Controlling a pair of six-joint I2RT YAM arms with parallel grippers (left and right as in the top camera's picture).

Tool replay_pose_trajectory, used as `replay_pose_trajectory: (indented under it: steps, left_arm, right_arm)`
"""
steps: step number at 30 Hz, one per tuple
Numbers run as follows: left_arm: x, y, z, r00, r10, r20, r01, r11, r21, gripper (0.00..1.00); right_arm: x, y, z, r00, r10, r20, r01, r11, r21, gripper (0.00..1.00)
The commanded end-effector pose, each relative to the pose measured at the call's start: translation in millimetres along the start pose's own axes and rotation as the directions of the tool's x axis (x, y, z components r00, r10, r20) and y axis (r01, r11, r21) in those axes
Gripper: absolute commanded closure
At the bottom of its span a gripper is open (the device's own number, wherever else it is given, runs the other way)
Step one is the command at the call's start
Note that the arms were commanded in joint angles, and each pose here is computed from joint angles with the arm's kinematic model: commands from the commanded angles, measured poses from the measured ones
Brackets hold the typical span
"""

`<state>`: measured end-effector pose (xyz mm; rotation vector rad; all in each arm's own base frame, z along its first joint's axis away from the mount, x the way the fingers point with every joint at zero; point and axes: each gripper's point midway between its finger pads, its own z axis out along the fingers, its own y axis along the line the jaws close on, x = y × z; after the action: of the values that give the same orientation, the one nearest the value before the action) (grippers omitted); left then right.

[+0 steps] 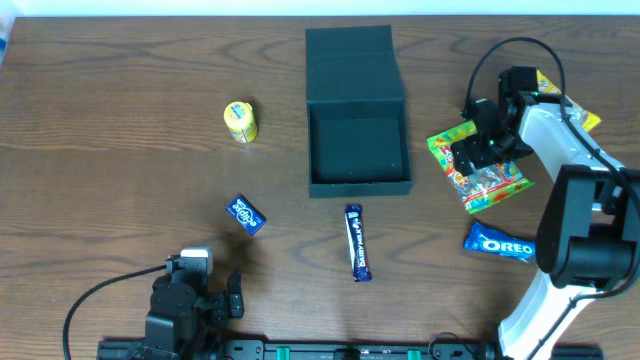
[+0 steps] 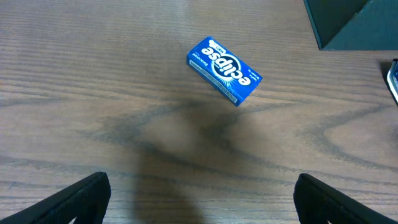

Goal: Pack container
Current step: 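Lower the right gripper and pinch the Haribo bag's top edge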

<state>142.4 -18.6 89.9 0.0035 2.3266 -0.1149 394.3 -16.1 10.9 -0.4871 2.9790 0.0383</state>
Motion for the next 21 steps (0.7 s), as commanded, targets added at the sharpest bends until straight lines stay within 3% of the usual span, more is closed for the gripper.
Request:
replay_pose_trajectory:
  steps: [1,21]
  left_arm:
    - [17.9,8.9,1.9,0.998,-0.010,-0.064,0.007,0.999,-0.045,0.05]
    - [17.9,8.9,1.9,0.998,-0.010,-0.064,0.007,0.999,-0.045,0.05]
  right_arm:
    - [-0.1,-3.0,2.0,1.000,-0.003,-0.005,0.003,1.000,-0.009,0.01]
    - [3.9,-1.0,2.0,1.000,-0.003,-0.022,0.002,1.000,-0.016,0.03]
